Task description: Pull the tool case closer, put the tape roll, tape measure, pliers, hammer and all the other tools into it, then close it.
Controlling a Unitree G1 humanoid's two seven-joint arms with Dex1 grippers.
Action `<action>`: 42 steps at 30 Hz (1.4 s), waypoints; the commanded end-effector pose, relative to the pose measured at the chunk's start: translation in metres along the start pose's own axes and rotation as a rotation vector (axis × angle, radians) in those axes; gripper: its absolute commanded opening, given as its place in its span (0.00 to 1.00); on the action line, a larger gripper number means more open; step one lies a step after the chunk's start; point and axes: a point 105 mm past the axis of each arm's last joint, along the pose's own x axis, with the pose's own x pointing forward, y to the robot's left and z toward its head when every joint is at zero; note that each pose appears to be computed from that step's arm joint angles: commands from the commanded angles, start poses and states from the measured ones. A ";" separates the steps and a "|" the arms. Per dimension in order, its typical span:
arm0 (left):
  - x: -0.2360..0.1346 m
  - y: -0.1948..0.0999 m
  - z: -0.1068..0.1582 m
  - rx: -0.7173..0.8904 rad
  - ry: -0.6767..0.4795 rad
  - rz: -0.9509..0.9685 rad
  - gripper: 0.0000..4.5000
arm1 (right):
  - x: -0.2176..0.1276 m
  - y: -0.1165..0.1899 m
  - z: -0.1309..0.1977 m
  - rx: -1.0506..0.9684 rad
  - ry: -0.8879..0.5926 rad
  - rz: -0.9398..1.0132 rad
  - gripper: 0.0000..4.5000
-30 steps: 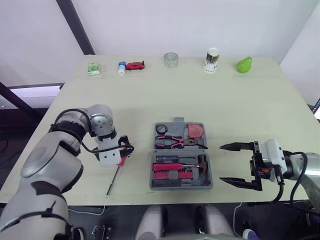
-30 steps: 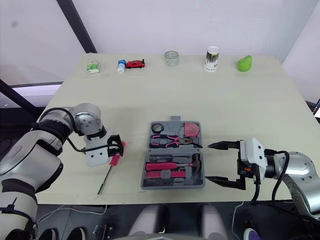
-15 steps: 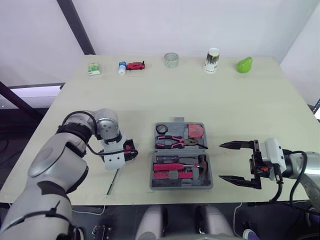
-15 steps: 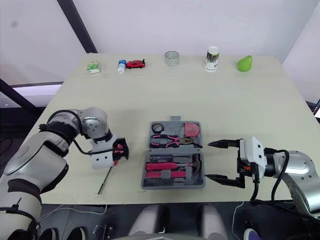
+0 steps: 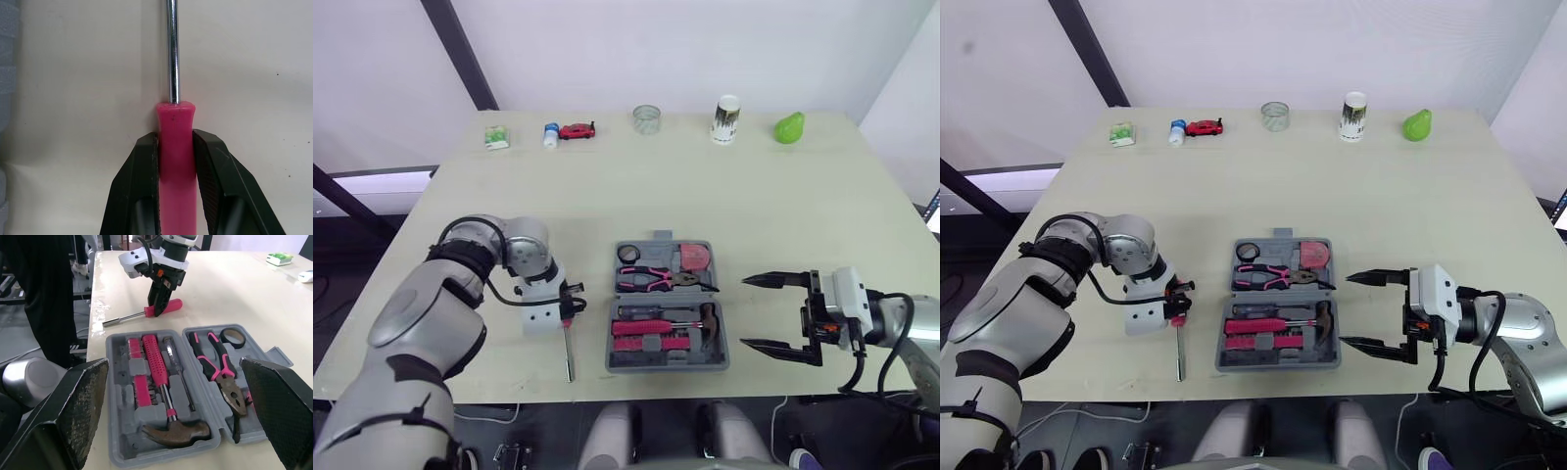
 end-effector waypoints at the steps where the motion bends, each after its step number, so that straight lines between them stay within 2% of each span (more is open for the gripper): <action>1: 0.007 -0.017 0.007 -0.041 -0.047 -0.031 0.12 | 0.001 0.001 0.005 -0.027 -0.018 0.004 1.00; 7: -0.014 -0.024 0.004 -0.243 -0.034 0.069 0.12 | 0.002 0.002 0.004 -0.019 -0.023 -0.001 1.00; 13: -0.031 -0.026 0.016 -0.434 -0.071 0.200 0.12 | 0.005 0.002 0.004 -0.016 -0.029 0.005 1.00; 17: -0.044 -0.026 0.021 -0.622 -0.076 0.303 0.12 | 0.005 0.001 0.003 -0.018 -0.031 0.009 1.00; 23: -0.058 -0.041 0.054 -0.900 -0.094 0.334 0.12 | 0.005 0.001 0.004 -0.017 -0.032 0.018 1.00; 27: -0.075 -0.035 0.055 -1.187 -0.114 0.579 0.12 | 0.005 -0.001 0.004 -0.020 -0.030 0.025 1.00; 30: -0.071 -0.038 0.059 -1.372 -0.127 0.697 0.12 | 0.004 -0.002 0.003 -0.020 -0.029 0.029 1.00; 35: -0.053 -0.045 0.070 -1.591 -0.125 0.862 0.12 | 0.006 -0.003 0.003 -0.020 -0.035 0.038 1.00; 40: -0.049 -0.058 0.061 -1.898 -0.060 1.020 0.12 | 0.007 -0.006 0.003 -0.022 -0.043 0.049 1.00; 42: -0.049 -0.057 0.060 -2.010 -0.086 1.081 0.12 | 0.006 -0.007 0.003 -0.021 -0.043 0.051 1.00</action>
